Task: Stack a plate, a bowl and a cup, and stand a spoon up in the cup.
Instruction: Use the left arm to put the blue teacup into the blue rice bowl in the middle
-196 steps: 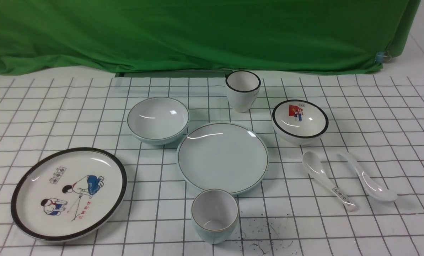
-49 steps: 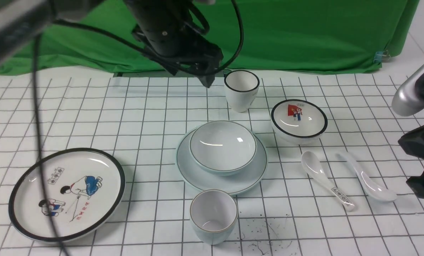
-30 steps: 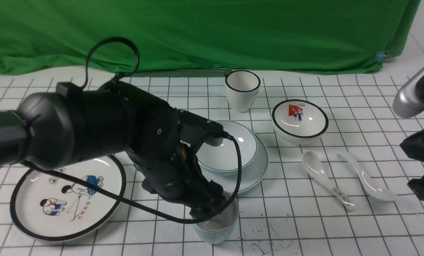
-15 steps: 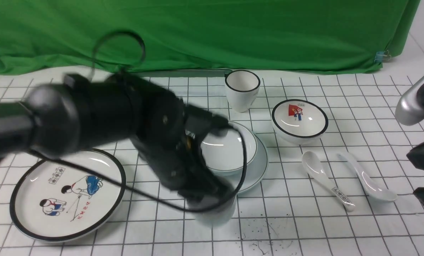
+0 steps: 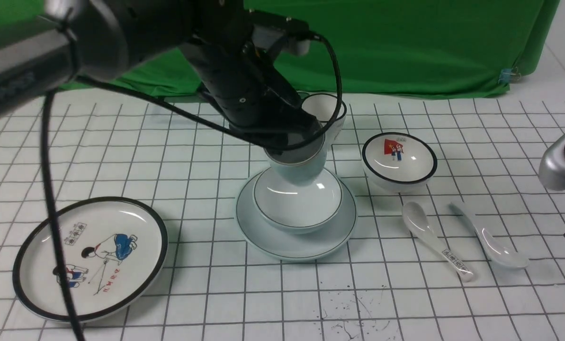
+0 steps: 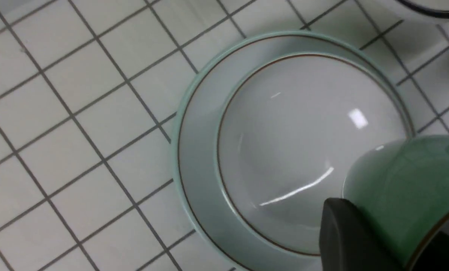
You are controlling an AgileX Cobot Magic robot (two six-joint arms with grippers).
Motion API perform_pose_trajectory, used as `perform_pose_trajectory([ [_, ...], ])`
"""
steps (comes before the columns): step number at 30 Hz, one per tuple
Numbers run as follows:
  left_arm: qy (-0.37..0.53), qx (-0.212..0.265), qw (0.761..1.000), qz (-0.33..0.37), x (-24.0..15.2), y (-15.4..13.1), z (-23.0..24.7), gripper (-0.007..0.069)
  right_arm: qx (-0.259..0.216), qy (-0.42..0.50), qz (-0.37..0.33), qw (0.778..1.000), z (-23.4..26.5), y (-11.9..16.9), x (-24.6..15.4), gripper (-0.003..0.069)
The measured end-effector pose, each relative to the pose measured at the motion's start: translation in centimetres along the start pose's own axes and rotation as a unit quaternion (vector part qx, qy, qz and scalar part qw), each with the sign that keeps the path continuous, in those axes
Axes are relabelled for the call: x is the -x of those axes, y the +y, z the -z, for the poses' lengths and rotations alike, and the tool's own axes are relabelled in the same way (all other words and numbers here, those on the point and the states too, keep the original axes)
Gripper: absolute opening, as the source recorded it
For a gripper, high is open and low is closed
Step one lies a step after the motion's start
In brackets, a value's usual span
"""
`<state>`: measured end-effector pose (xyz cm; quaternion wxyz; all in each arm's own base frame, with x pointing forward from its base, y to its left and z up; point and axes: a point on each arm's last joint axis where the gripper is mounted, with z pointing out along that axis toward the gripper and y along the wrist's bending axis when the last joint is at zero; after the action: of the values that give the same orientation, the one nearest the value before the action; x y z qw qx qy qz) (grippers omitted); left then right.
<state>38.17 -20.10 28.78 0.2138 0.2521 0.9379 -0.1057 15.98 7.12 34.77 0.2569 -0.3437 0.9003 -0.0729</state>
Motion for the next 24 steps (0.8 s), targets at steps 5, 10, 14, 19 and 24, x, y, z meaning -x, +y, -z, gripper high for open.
perform_pose_trajectory([
  [5,0.031,0.0,0.999,0.009,-0.3,0.8,-4.2,-0.0001,0.0,0.001,0.0,1.0,0.0,0.0,0.0,0.005],
  [10,0.025,0.001,1.0,0.013,-0.2,1.1,-6.4,0.0012,0.001,0.006,0.0,1.0,0.0,0.0,-0.1,0.005],
  [14,0.028,0.001,1.0,0.014,-0.2,1.2,-7.0,0.0057,0.001,0.008,0.0,1.0,0.0,0.0,-0.1,0.005],
  [19,0.025,0.002,1.0,0.014,0.0,1.3,-7.2,0.0235,-0.007,0.014,-0.025,1.0,-0.1,-0.6,-0.4,0.005],
  [24,0.015,0.008,1.0,0.001,1.4,1.1,-4.3,0.0385,-0.032,0.031,-0.08,0.996,-1.2,-2.7,-0.7,0.0051],
])
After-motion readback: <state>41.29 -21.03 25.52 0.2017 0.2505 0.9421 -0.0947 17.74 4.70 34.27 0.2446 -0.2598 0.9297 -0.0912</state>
